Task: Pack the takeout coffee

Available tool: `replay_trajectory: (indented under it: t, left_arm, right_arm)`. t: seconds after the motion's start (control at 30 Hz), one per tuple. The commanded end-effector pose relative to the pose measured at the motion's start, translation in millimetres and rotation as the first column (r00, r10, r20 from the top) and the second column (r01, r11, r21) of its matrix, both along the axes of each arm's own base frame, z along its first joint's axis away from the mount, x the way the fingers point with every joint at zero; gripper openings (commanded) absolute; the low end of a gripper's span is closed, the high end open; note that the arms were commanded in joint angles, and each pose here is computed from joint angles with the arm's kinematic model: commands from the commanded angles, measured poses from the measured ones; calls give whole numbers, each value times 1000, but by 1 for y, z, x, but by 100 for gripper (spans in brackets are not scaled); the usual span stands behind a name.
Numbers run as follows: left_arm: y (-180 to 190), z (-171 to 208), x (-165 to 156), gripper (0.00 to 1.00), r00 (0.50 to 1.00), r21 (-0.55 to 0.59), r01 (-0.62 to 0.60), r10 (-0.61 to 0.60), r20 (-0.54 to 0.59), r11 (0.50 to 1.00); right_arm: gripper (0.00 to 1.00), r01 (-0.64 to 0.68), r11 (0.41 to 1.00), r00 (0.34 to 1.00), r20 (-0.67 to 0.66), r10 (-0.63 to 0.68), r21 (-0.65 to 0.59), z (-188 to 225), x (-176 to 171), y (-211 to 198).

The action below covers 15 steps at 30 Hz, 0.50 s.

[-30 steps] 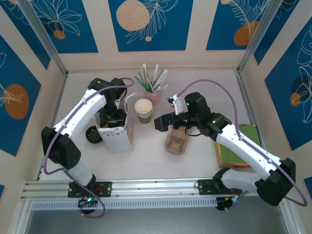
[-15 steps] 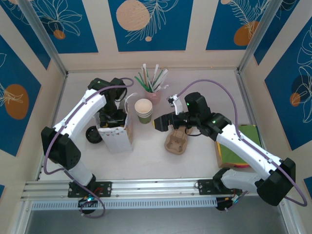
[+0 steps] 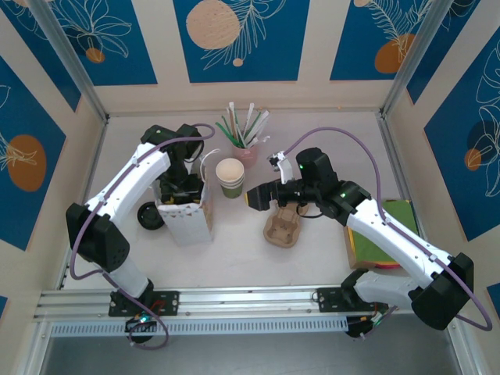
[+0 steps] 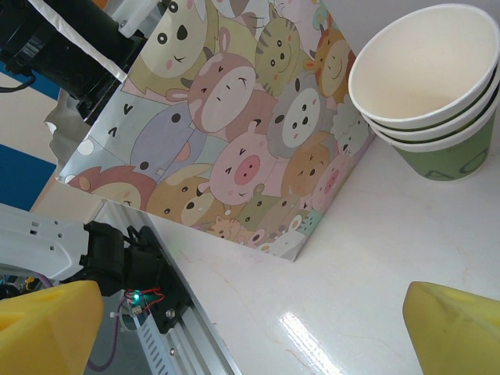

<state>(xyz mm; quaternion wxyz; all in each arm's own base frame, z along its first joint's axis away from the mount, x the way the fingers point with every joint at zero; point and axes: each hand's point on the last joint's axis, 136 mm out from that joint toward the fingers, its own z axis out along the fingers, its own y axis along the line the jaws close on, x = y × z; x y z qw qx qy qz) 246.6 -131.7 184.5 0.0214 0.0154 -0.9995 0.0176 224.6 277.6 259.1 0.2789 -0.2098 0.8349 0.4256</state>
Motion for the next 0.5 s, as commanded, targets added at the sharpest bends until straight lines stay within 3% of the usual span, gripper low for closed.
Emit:
replay_trajectory:
  t: [0.0, 0.47]
  left_arm:
    - [-1, 7, 1, 56, 1000, -24, 10, -9, 6, 1000]
    - [-2, 4, 1, 56, 1000, -28, 13, -13, -2, 1000]
  right_arm:
    - [99, -11, 1000, 1000, -7, 11, 17, 5, 1, 3]
    - [99, -2, 1000, 1000, -11, 3, 8, 2, 3, 1]
